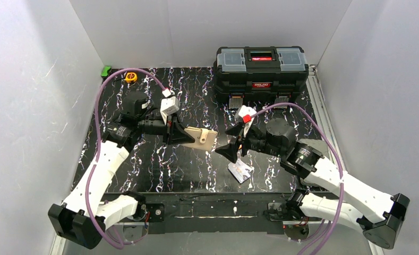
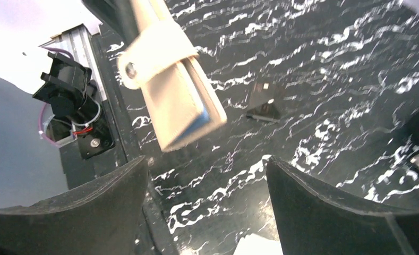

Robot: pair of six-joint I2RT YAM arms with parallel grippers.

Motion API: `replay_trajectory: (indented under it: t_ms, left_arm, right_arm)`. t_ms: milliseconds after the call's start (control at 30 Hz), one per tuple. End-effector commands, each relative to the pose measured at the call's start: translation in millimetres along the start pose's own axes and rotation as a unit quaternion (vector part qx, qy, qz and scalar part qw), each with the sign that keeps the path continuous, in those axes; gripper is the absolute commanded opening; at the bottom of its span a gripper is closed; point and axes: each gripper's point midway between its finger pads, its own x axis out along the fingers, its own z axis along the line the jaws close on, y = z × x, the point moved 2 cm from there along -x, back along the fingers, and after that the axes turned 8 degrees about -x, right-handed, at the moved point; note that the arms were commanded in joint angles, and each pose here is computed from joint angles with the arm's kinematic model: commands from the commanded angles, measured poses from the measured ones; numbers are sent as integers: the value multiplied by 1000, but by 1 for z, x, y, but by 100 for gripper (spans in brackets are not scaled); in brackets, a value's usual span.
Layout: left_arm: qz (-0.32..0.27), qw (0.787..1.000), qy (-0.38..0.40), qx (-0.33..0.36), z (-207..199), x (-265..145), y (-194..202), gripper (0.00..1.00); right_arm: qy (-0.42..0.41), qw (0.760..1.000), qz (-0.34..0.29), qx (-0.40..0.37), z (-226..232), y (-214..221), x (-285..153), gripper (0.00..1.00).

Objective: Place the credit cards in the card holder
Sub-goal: Open the card holder.

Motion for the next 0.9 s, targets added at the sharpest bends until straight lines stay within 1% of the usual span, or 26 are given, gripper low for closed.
replay_trajectory:
  t_ms: [0, 167, 233, 333, 500, 667, 867]
  left_arm:
    - [-20, 996, 70, -57, -22, 2, -21, 0]
    - [-18, 994, 81, -76, -24, 3, -23, 0]
    - [-18, 993, 88, -75, -26, 3, -24, 0]
    - [-16, 991, 98, -93, -30, 2, -26, 0]
    - [-12, 986, 123, -107, -37, 0, -27, 2]
    - [-8, 982, 148, -114, -45, -1, -25, 4]
    - [-5, 979, 165, -119, -50, -3, -24, 5]
  right_arm:
    - [42, 990, -80, -110, -6, -52, -7, 88]
    - [45, 978, -120, -162, 4, -76, -12, 89]
    - [53, 974, -121, -183, 5, -80, -10, 90]
    - [94, 965, -117, -214, -1, -84, -5, 90]
    - [118, 950, -136, -257, 0, -97, 4, 90]
    - [94, 947, -152, -266, 10, -111, 13, 90]
    - [78, 946, -179, -257, 18, -130, 12, 88]
